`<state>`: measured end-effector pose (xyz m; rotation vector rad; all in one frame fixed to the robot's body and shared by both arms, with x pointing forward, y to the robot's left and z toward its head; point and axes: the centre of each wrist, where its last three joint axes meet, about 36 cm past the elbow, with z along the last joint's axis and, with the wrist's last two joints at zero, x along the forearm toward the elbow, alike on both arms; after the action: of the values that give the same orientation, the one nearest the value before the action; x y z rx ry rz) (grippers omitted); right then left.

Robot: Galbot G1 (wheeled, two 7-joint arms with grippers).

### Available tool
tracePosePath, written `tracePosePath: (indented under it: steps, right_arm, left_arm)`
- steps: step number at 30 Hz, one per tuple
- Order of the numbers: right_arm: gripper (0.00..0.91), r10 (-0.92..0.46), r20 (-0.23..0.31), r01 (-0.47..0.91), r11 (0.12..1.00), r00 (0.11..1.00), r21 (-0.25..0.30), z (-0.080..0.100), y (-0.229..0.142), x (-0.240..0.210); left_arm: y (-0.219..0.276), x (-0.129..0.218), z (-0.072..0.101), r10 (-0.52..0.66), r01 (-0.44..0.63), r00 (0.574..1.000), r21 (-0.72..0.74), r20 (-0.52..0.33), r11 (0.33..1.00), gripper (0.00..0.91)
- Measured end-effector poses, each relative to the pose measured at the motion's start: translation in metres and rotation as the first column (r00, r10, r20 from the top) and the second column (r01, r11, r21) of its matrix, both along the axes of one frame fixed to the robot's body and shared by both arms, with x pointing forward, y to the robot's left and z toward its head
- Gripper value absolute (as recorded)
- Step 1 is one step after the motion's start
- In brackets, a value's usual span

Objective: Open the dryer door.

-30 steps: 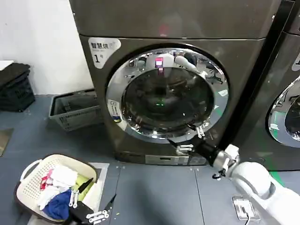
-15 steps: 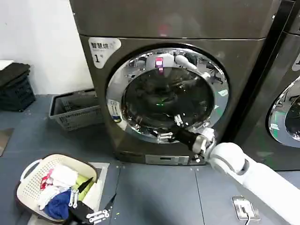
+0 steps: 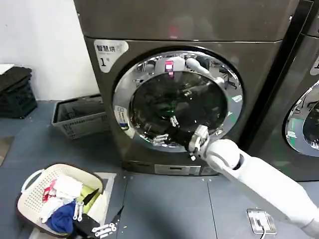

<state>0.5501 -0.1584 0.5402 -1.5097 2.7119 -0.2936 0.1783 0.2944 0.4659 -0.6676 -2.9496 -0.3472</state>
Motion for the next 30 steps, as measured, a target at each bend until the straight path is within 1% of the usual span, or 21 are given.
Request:
tracePosePath:
  steps: [22,30]
  right_arm:
    - [0.907,0.07,-0.004,-0.07,0.998,0.998,0.004,0.003,0.041,0.022]
    - [0.907,0.082,-0.01,-0.082,0.997,0.997,0.009,0.001,0.055,0.027]
  left_arm:
    - [-0.001,-0.001,0.0,0.004,-0.004,1.0,-0.001,0.002,1.0,0.907]
    - [-0.001,-0.001,-0.001,0.007,-0.007,1.0,-0.003,0.0,1.0,0.907]
